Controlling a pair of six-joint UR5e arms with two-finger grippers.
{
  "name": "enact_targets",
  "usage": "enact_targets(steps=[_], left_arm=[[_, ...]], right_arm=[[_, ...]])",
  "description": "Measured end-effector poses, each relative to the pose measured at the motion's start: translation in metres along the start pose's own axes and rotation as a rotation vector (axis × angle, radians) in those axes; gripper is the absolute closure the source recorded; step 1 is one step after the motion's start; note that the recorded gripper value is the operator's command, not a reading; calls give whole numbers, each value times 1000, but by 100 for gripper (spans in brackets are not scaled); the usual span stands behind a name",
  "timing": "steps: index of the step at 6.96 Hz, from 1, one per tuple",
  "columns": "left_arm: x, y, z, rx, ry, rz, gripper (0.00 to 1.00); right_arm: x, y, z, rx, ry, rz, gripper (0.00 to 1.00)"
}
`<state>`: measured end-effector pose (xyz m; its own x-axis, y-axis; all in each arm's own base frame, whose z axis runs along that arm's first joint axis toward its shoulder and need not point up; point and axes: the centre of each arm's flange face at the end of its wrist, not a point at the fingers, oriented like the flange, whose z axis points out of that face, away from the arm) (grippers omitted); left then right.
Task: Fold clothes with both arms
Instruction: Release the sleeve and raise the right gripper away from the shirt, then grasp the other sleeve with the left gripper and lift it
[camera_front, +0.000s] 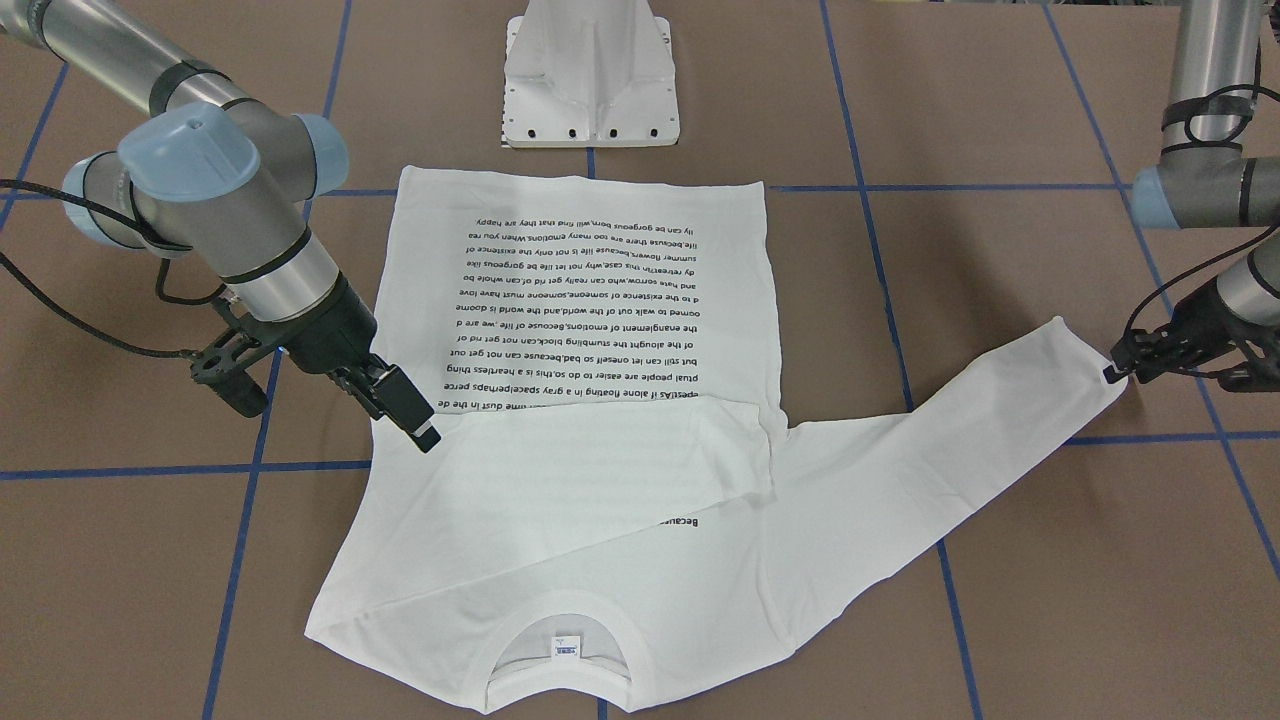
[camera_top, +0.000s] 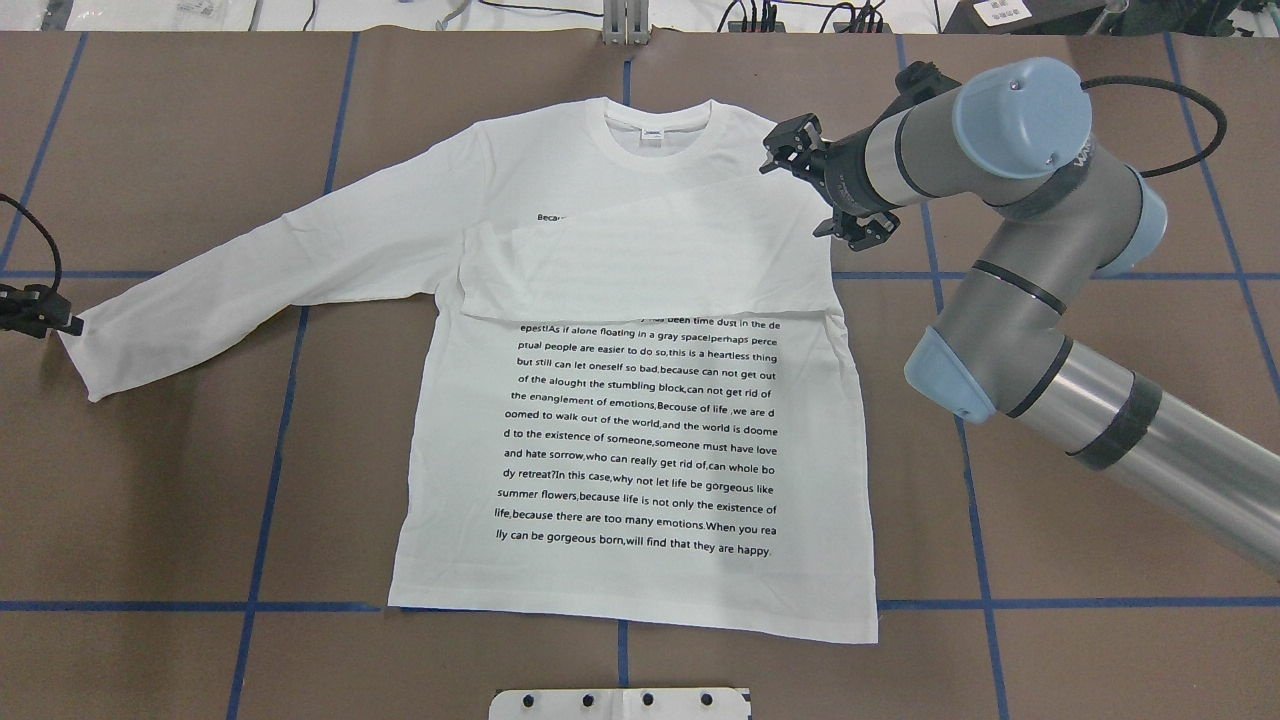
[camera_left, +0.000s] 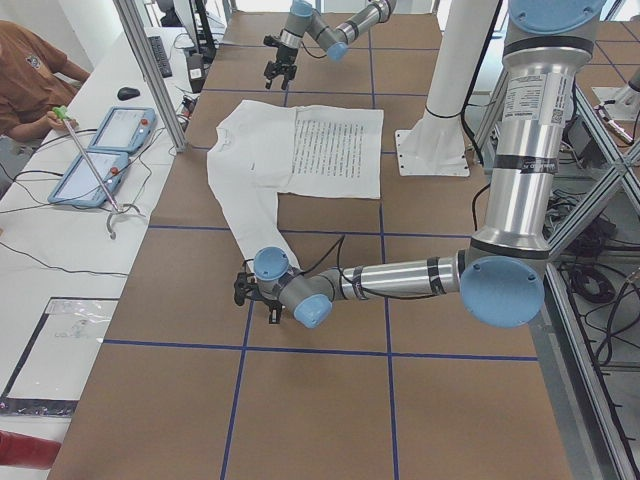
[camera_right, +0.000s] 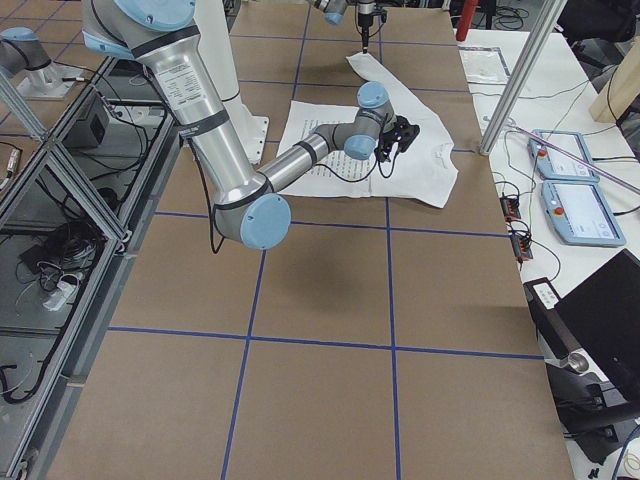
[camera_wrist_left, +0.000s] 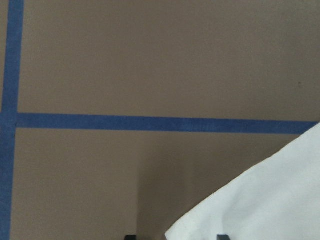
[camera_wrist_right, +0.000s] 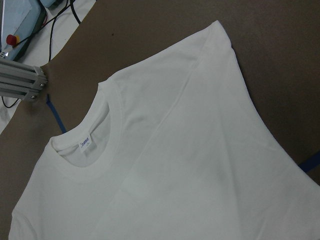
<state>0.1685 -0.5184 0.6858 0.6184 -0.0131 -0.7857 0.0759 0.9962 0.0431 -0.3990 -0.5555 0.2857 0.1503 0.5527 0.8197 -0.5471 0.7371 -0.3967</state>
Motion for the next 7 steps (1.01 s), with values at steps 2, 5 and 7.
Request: enact_targets(steps=[2,5,7], left_arm=[[0,1,0,0,0,5,100],[7,-2,-3,6,12,10,100],[23,-1,-11,-21,71,26,100]], right_arm=[[-1,0,-3,-2,-4,0,1],[-3,-2,-6,-15,-5,2,1],[-4,-3,-14,-25,-12,4,1]])
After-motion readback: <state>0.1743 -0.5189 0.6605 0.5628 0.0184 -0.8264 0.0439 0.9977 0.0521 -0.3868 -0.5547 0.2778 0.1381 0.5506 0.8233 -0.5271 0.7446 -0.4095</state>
